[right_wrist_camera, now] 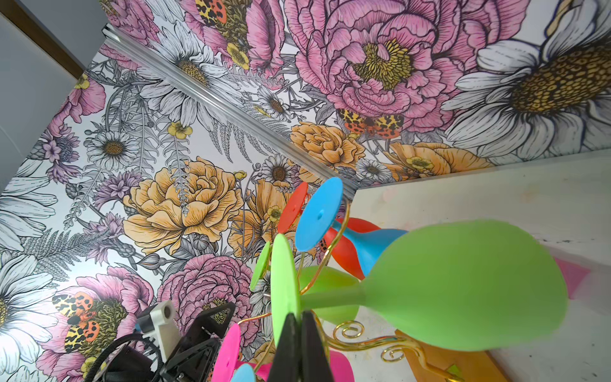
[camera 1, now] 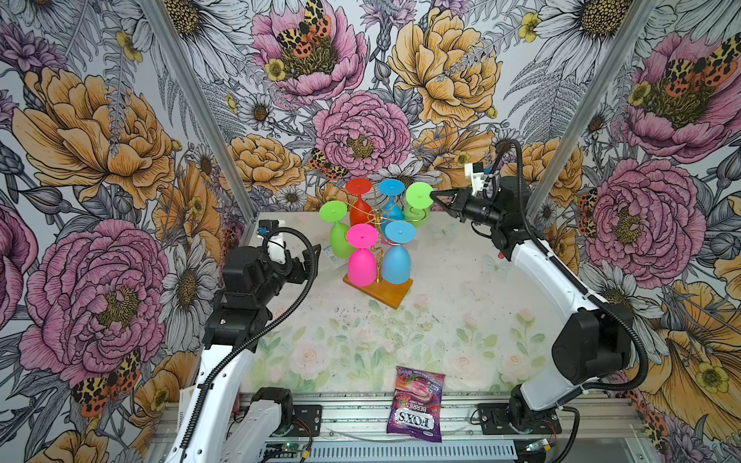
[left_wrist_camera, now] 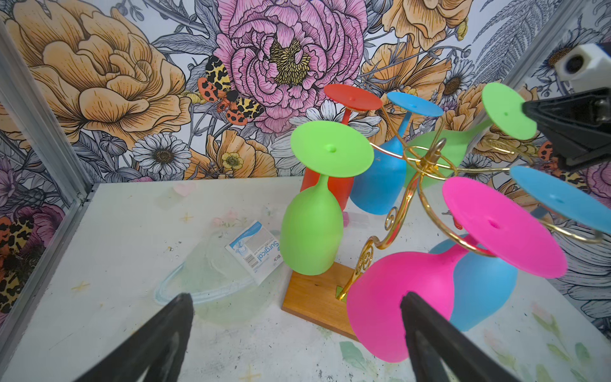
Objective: Take the wine glass off the wine glass rack
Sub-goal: Pick up the wine glass from the wine glass rack.
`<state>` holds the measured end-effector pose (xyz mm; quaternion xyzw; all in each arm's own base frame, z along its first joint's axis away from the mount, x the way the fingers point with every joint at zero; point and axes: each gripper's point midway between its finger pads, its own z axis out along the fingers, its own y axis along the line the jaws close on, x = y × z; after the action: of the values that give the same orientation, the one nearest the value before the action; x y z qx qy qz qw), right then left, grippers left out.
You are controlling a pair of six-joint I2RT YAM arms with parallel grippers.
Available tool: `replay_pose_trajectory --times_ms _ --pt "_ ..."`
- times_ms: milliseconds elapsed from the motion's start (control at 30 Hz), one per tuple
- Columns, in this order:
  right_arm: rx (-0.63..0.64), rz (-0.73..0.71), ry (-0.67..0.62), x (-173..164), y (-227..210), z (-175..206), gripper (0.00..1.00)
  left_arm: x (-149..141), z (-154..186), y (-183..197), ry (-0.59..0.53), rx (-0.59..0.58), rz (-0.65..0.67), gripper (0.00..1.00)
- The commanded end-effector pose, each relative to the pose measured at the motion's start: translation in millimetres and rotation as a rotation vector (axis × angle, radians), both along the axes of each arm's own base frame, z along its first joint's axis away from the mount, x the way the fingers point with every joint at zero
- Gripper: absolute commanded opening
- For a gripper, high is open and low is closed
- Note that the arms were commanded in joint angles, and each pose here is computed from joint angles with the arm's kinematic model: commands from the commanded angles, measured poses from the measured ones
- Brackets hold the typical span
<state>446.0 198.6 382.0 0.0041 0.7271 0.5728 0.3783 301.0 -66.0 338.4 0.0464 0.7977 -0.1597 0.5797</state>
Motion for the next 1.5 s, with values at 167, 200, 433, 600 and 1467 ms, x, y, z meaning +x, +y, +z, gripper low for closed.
replay_pose_trajectory --times_ms 167,200,433,600,1467 --pt "-0.090 -0.093 -0.131 -24 -35 27 0.00 -11 43 -21 -0.034 -0.119 -0.101 0.99" --pt "-0.098 -0.092 -0.148 -29 -37 29 0.00 -12 49 -25 -0.038 -0.136 -0.119 0.99" --pt "-0.164 -0.106 -0.188 -59 -46 27 0.00 -23 82 -73 -0.018 -0.245 -0.302 0.96" --pt "-0.240 -0.114 -0.204 -84 -51 19 0.00 -32 90 -126 0.015 -0.246 -0.470 0.95" --pt "-0.250 0.130 -0.342 -188 -23 31 0.00 -36 68 -282 0.206 -0.219 -0.861 0.75"
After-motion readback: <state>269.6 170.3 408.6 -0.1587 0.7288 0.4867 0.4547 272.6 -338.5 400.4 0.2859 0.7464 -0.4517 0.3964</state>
